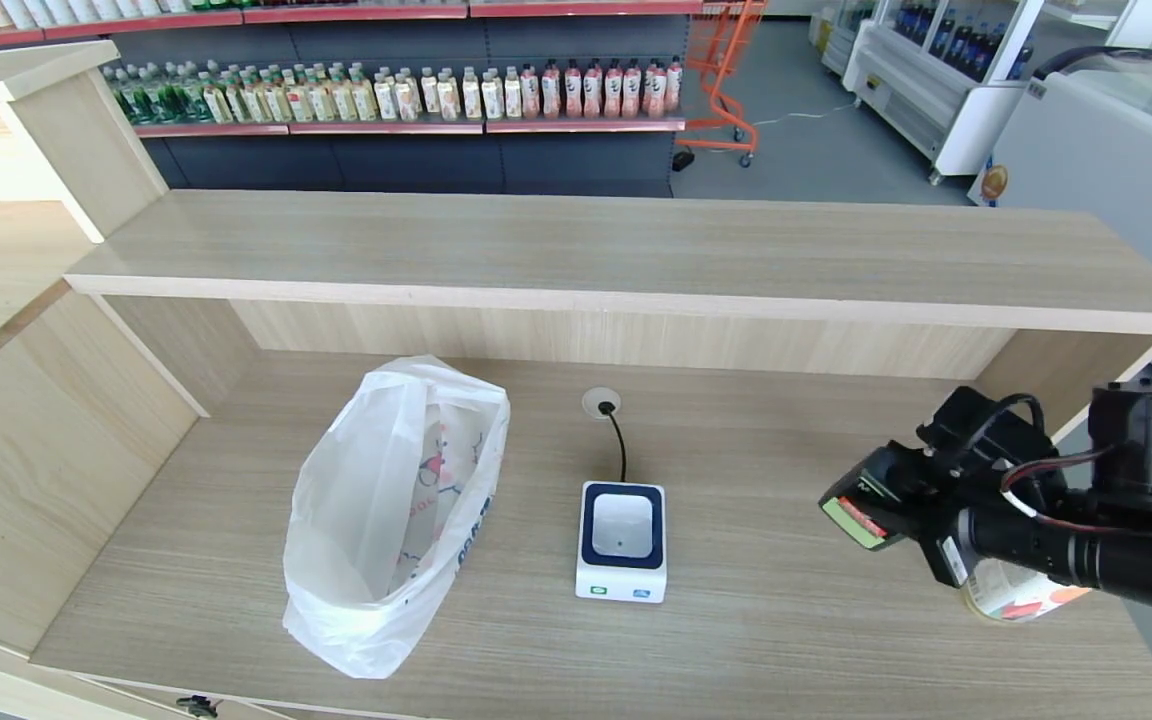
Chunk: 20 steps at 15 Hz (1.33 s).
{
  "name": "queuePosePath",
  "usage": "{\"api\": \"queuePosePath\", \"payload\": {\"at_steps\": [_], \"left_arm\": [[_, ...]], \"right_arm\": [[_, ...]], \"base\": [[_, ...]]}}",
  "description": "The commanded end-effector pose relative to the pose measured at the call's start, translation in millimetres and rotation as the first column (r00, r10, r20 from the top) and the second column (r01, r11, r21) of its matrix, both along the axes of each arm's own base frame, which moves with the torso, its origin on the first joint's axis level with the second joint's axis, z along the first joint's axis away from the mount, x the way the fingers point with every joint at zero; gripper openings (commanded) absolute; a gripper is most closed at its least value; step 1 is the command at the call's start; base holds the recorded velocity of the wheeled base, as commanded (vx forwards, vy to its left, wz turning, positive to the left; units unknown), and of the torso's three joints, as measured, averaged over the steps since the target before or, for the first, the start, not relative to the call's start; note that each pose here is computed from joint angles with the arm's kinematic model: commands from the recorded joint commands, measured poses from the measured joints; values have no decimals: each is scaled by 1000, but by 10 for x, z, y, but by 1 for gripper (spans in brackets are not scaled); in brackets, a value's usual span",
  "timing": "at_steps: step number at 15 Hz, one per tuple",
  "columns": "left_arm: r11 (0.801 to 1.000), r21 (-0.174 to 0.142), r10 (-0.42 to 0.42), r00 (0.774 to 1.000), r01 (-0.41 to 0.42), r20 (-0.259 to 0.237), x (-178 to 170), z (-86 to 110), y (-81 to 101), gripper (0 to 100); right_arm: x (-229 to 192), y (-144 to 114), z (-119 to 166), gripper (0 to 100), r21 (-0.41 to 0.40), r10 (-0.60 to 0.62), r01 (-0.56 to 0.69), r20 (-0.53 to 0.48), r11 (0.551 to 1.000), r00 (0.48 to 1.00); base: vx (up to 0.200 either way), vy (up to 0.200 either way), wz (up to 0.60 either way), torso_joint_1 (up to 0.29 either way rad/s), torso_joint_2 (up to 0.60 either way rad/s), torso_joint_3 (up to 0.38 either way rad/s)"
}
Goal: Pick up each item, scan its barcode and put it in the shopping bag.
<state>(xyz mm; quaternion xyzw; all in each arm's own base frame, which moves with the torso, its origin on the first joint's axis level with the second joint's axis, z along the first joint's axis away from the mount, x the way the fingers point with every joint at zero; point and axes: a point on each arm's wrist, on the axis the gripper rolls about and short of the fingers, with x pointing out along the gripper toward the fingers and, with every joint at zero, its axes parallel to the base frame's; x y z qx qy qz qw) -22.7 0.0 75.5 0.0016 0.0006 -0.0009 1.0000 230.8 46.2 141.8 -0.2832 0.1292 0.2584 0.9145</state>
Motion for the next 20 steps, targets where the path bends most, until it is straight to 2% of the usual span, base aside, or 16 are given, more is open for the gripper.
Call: {"api": "queuePosePath", "payload": {"at_steps": [1,2,3,4,5,6,7,8,9,10,11,12,13,19,20], "left_arm": [[1000,0,0,1000,0,0,0,0,0,100],[1000,0,-1,1000,1,0,0,0,0,100],[1000,0,0,1000,0,0,0,0,0,100],[1000,0,0,1000,0,0,0,0,0,100],[1000,0,0,1000,0,0,0,0,0,100],[1000,0,-1,1000,1,0,0,0,0,100],[1000,0,0,1000,0,0,0,0,0,100],[1000,0,0,1000,0,0,0,0,0,100],[1000,0,0,1000,0,0,0,0,0,100],[1000,0,0,1000,0,0,0,0,0,100],[1000,0,-1,1000,1,0,0,0,0,100],[1000,0,0,1000,0,0,0,0,0,100],[1000,0,0,1000,0,0,0,0,0,100],[1000,0,0,1000,0,0,0,0,0,100],[1000,1,0,1000,0,0,0,0,0,100]], "right_arm": [[-475,-202,279,0,-235,38,24,257,972,966],[-509,-216,299,0,-347,111,2,306,938,946],[-537,-205,310,0,-459,236,-57,344,887,909],[-566,-185,300,0,-608,421,-130,365,784,830],[-595,-170,281,0,-744,584,-152,362,650,727],[-636,-159,241,0,-846,698,-138,321,515,640],[-745,-106,142,0,-929,816,-148,212,338,537],[-858,-20,37,0,-951,885,-202,121,233,450],[-948,76,-35,0,-960,934,-235,63,154,353],[-1044,223,-67,0,-972,977,-223,32,80,210],[-1131,368,-62,0,-981,997,-193,20,34,73],[-1197,462,-66,0,-983,1000,-182,12,10,-13],[-1253,525,-66,0,-984,997,-178,10,-3,-73],[-1289,522,-98,0,-998,985,-36,-52,-59,-166],[-1280,529,-73,0,-998,983,-7,-52,-55,-174]], "base": [[0,0,0,0,0,0],[0,0,0,0,0,0],[0,0,0,0,0,0],[0,0,0,0,0,0],[0,0,0,0,0,0],[0,0,0,0,0,0],[0,0,0,0,0,0],[0,0,0,0,0,0],[0,0,0,0,0,0],[0,0,0,0,0,0],[0,0,0,0,0,0],[0,0,0,0,0,0],[0,0,0,0,0,0],[0,0,0,0,0,0],[0,0,0,0,0,0]]}}
